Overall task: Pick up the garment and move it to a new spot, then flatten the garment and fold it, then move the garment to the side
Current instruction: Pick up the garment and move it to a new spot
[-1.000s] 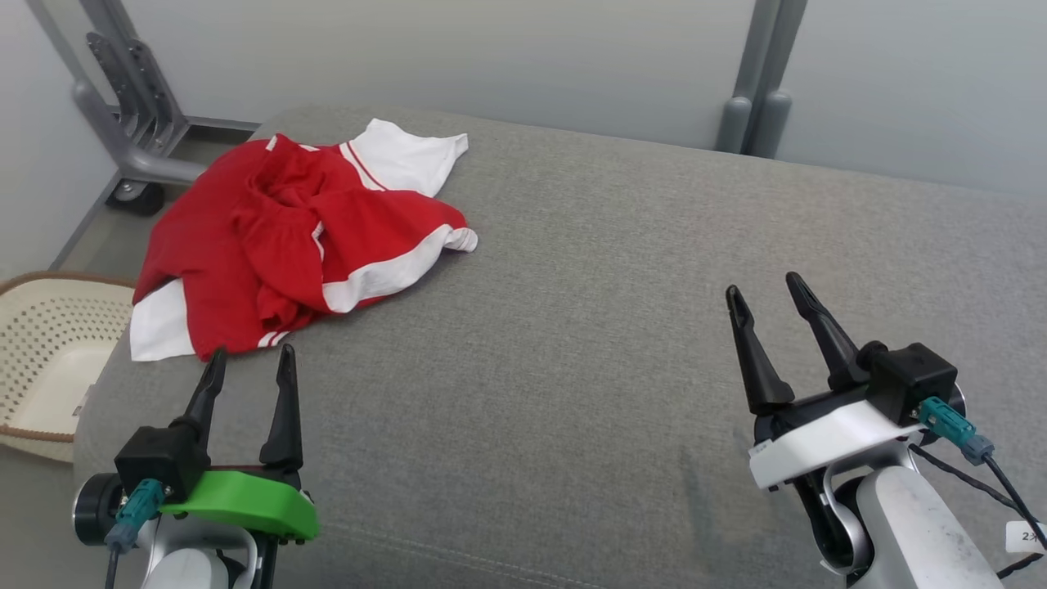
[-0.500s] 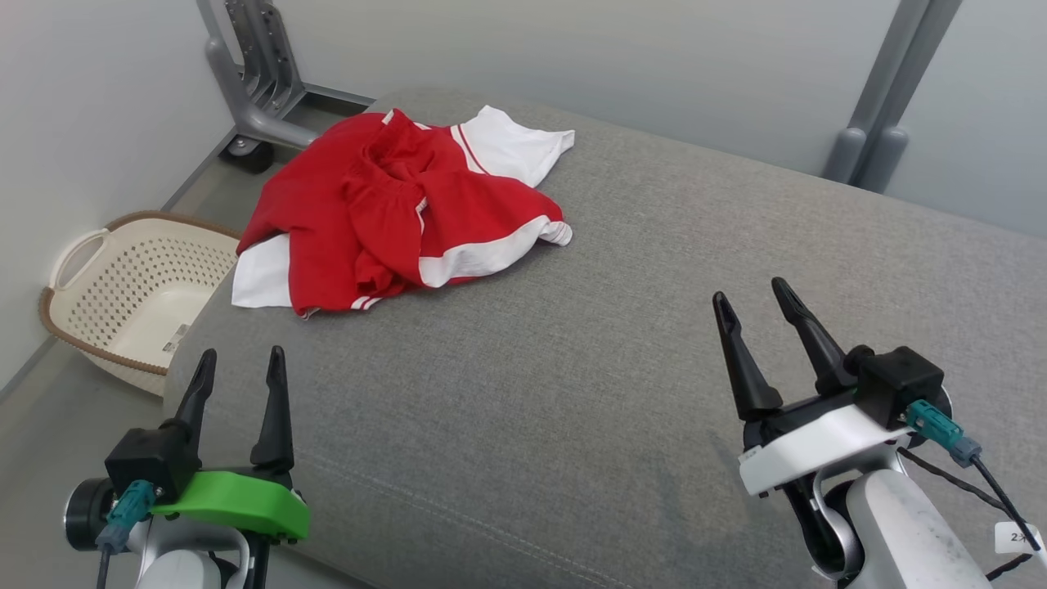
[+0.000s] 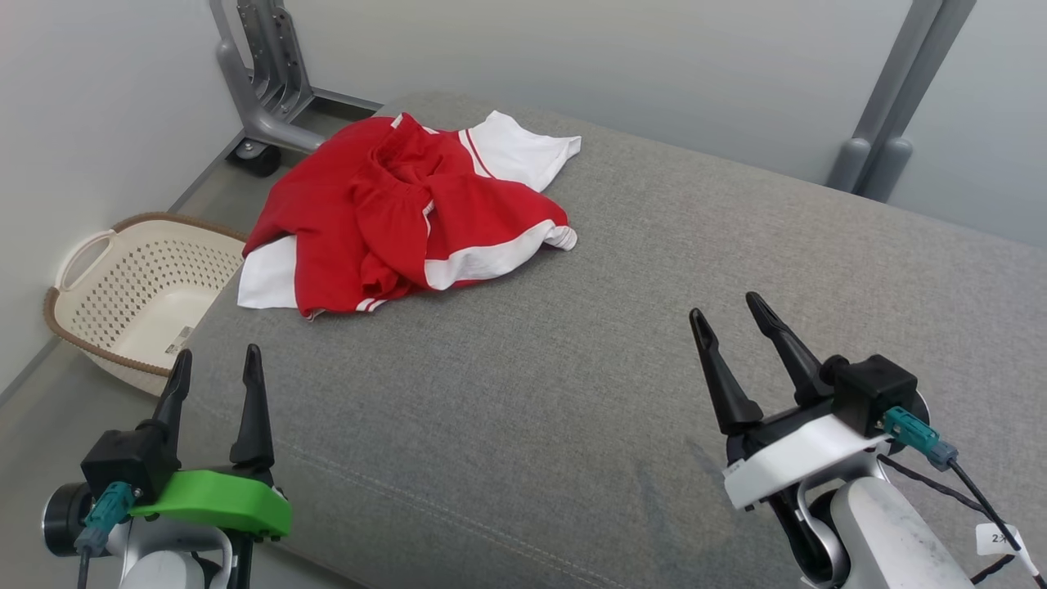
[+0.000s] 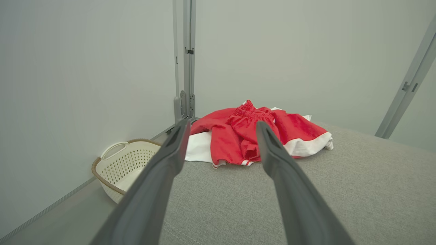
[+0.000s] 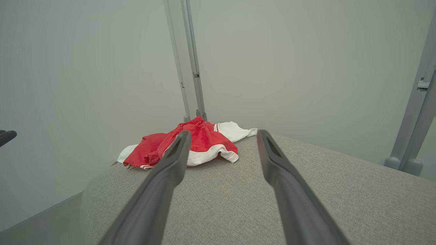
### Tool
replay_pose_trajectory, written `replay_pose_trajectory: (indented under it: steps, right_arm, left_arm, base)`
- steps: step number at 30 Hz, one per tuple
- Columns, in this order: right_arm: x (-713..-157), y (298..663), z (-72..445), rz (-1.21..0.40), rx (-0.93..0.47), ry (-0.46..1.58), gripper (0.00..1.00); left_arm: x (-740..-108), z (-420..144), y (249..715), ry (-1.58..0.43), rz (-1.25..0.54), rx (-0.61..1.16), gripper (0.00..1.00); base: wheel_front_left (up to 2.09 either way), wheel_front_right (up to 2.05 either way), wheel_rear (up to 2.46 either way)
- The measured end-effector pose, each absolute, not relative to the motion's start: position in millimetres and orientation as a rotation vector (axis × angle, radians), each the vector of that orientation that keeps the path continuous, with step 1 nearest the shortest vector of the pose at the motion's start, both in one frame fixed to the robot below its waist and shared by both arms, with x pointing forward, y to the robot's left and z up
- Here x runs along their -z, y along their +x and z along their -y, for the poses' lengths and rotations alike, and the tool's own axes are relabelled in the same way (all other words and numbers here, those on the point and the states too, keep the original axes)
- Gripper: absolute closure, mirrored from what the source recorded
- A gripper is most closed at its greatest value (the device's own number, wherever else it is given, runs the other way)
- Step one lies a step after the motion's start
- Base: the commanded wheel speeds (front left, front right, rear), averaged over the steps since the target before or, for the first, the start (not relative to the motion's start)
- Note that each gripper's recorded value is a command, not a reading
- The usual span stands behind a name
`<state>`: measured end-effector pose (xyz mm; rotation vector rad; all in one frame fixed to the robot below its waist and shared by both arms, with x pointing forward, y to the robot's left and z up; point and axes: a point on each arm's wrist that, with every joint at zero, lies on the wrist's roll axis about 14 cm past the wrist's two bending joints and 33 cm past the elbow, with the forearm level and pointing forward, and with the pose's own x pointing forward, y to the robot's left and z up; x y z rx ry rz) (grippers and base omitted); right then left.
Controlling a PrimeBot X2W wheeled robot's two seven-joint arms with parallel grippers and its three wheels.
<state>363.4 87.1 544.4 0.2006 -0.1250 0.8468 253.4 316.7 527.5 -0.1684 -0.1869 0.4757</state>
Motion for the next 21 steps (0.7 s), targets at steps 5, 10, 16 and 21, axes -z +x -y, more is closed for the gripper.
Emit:
replay_pose_trajectory:
  steps: [5, 10, 16, 21]
  right_arm:
    - [-545, 363, -82, 0.129, -0.834, 0.198, 0.00]
    - [-543, 364, -78, 0.125, -0.820, 0.201, 0.00]
    - [-540, 371, -69, 0.119, -0.792, 0.210, 0.00]
    - [-540, 381, -63, 0.130, -0.769, 0.205, 0.00]
  left_arm:
    - [-529, -318, 256, -0.177, 0.193, -0.471, 0.00]
    - [-526, -319, 261, -0.210, 0.188, -0.460, 0.00]
    - [-523, -318, 278, -0.232, 0.150, -0.417, 0.00]
    - [-549, -322, 311, -0.206, 0.180, -0.356, 0.00]
  base:
    - [0.00, 0.00, 0.00]
    - [0.00, 0.00, 0.00]
    - [0.00, 0.00, 0.00]
    - [0.00, 0.00, 0.00]
